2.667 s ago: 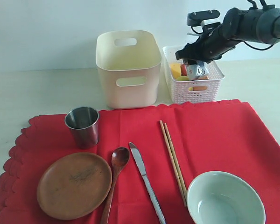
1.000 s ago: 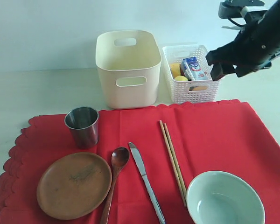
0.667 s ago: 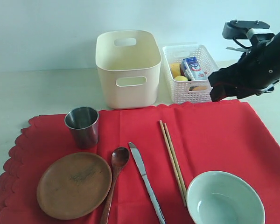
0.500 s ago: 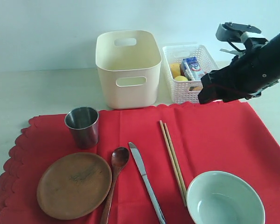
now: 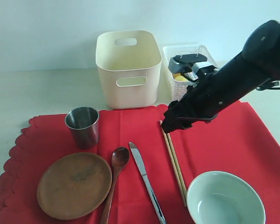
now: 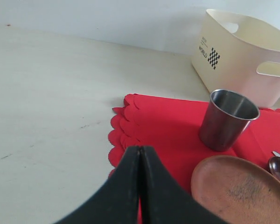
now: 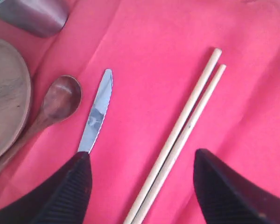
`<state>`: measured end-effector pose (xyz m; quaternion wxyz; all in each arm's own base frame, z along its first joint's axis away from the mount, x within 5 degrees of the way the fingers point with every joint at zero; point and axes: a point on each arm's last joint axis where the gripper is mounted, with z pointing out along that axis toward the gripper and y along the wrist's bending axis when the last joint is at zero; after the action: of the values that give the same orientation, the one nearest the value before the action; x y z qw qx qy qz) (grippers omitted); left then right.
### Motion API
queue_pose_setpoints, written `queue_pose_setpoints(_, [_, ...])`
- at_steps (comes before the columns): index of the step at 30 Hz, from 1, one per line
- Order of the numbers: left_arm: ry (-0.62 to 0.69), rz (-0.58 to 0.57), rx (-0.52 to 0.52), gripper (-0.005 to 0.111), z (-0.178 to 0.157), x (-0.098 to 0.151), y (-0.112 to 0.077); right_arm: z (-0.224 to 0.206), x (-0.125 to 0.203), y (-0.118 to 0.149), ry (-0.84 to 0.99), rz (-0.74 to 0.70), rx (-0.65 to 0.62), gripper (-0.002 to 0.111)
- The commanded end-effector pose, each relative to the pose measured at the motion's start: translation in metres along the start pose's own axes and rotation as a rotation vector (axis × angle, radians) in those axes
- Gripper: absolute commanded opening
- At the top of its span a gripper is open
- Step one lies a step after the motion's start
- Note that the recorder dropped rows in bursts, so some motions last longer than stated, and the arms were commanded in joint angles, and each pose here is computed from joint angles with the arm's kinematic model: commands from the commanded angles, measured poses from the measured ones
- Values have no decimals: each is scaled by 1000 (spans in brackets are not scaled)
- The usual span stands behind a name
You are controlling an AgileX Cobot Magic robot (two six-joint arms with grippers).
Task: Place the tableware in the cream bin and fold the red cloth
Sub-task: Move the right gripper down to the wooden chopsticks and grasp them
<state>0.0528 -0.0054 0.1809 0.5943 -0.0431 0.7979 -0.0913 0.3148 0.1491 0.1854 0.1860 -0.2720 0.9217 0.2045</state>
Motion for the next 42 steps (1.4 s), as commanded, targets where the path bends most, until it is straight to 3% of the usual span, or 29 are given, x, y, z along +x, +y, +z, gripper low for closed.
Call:
queue_pose_setpoints(1, [-7, -2, 1, 0, 0, 0, 0, 19, -3, 1, -29, -77, 77, 60])
queue_pose_setpoints(7, [-7, -2, 1, 0, 0, 0, 0, 38, -2, -1, -3, -97, 130, 60])
queue_pose_setpoints(18, [-7, -2, 1, 0, 0, 0, 0, 47, -14, -11, 148, 42, 196, 60])
queue_pose_setpoints(28, [-7, -2, 1, 0, 0, 0, 0, 62, -10, 6, 191, -11, 202, 60])
queue_pose_setpoints(34, [-7, -2, 1, 0, 0, 0, 0, 74, -3, 5, 241, -17, 291, 60])
queue_pose_setpoints(42, [-7, -2, 1, 0, 0, 0, 0, 79, -2, 5, 241, 4, 300, 60])
